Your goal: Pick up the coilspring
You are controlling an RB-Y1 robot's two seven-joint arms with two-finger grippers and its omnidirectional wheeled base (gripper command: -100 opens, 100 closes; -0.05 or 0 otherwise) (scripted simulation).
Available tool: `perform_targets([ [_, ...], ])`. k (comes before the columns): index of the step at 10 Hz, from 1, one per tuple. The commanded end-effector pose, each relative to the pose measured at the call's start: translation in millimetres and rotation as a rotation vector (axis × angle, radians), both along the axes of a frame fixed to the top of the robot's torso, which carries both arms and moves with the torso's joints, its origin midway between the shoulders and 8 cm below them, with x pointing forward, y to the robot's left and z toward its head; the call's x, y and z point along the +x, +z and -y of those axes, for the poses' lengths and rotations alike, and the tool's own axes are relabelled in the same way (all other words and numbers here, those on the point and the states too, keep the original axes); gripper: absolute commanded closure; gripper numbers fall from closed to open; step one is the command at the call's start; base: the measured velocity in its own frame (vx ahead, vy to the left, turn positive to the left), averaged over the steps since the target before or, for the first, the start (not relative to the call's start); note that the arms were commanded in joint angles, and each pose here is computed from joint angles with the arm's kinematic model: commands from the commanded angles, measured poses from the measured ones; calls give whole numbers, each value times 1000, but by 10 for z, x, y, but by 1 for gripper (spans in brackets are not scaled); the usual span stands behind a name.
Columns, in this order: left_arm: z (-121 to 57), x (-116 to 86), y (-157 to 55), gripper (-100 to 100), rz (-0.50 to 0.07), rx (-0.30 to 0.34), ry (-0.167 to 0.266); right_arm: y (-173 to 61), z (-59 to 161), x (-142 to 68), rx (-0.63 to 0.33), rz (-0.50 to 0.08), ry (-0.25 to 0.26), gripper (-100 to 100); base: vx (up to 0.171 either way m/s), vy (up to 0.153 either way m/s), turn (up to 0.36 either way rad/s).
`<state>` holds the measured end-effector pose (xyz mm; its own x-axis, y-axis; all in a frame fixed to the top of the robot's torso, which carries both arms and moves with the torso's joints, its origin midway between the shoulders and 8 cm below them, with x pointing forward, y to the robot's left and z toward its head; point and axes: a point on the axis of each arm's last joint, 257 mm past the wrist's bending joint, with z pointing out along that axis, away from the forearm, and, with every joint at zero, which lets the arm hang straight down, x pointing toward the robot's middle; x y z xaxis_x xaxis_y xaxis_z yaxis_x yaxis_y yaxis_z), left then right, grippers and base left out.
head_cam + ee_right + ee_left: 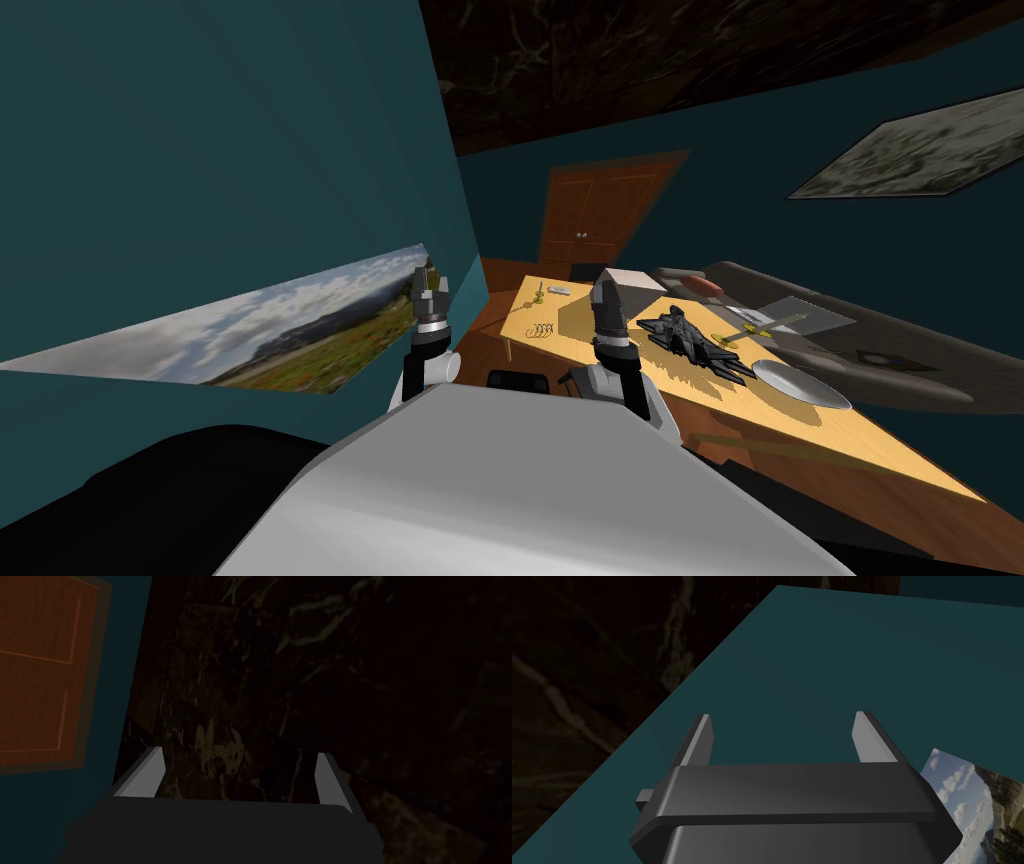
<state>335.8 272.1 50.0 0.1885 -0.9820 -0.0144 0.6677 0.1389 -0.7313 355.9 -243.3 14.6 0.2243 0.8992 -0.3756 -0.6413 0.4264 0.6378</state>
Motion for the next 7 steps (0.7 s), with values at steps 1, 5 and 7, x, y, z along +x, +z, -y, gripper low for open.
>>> perform_targets([
  [1, 0, 0, 0, 0, 0, 0, 0, -98, -34, 46, -46, -19, -15, -100, -6, 39, 24],
  [5, 0, 0, 0, 0, 0, 0, 0, -440, -64, 246, -199, -93, -73, -100, -1, 56, 42],
  [7, 0, 0, 0, 0, 0, 0, 0, -627, -53, 346, -273, -131, -102, -100, -4, 59, 49],
])
